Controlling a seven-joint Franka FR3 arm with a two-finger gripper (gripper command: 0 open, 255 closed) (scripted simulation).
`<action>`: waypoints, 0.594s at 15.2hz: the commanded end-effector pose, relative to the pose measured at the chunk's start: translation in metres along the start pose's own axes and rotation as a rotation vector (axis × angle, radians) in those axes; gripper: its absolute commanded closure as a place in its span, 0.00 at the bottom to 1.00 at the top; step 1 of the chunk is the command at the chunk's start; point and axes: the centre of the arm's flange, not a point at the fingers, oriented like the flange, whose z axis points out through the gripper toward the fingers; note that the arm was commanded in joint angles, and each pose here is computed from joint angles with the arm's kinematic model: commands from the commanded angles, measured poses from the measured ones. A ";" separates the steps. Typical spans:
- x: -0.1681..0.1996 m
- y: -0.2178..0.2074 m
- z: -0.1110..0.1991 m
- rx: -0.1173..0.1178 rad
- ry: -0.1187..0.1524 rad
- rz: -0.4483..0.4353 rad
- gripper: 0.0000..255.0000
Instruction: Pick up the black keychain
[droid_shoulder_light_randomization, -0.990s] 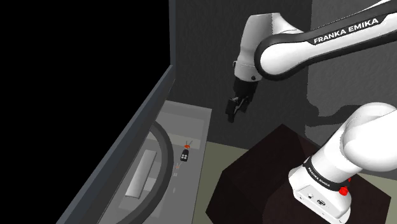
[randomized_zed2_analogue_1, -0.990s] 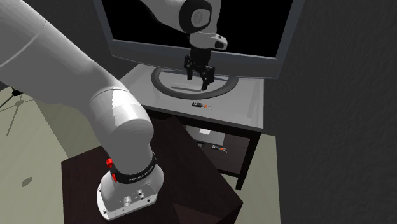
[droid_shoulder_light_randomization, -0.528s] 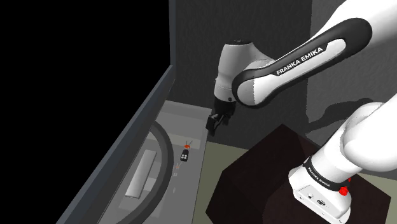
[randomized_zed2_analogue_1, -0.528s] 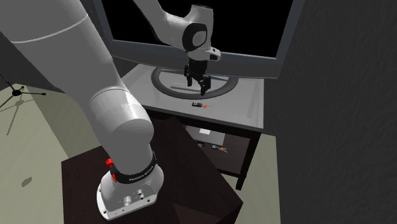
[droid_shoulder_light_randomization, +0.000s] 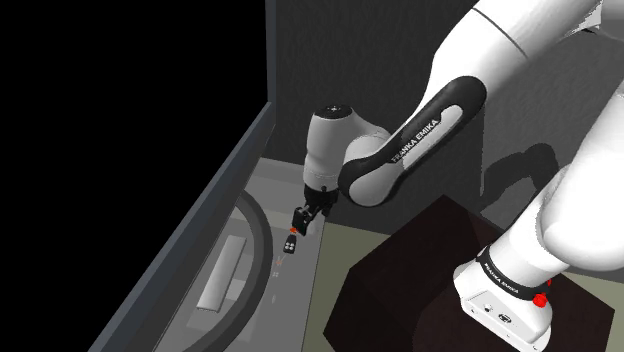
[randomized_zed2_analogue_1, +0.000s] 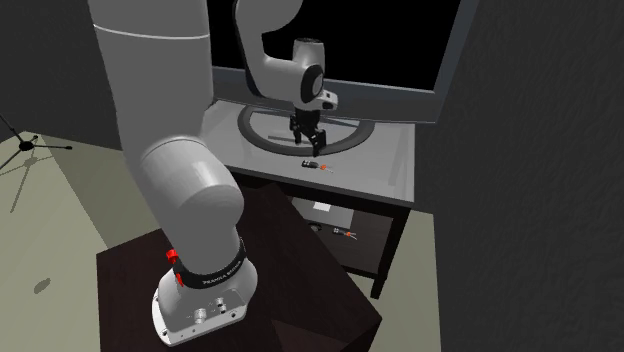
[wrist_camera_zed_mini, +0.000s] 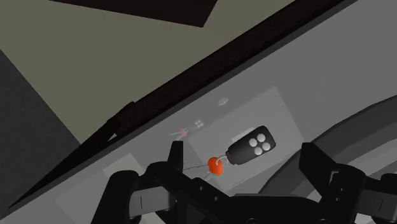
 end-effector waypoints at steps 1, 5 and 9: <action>0.011 -0.012 0.021 -0.005 0.013 0.000 0.00; 0.032 -0.039 0.060 -0.014 0.035 -0.001 0.00; 0.034 -0.040 0.079 -0.015 0.036 -0.001 0.00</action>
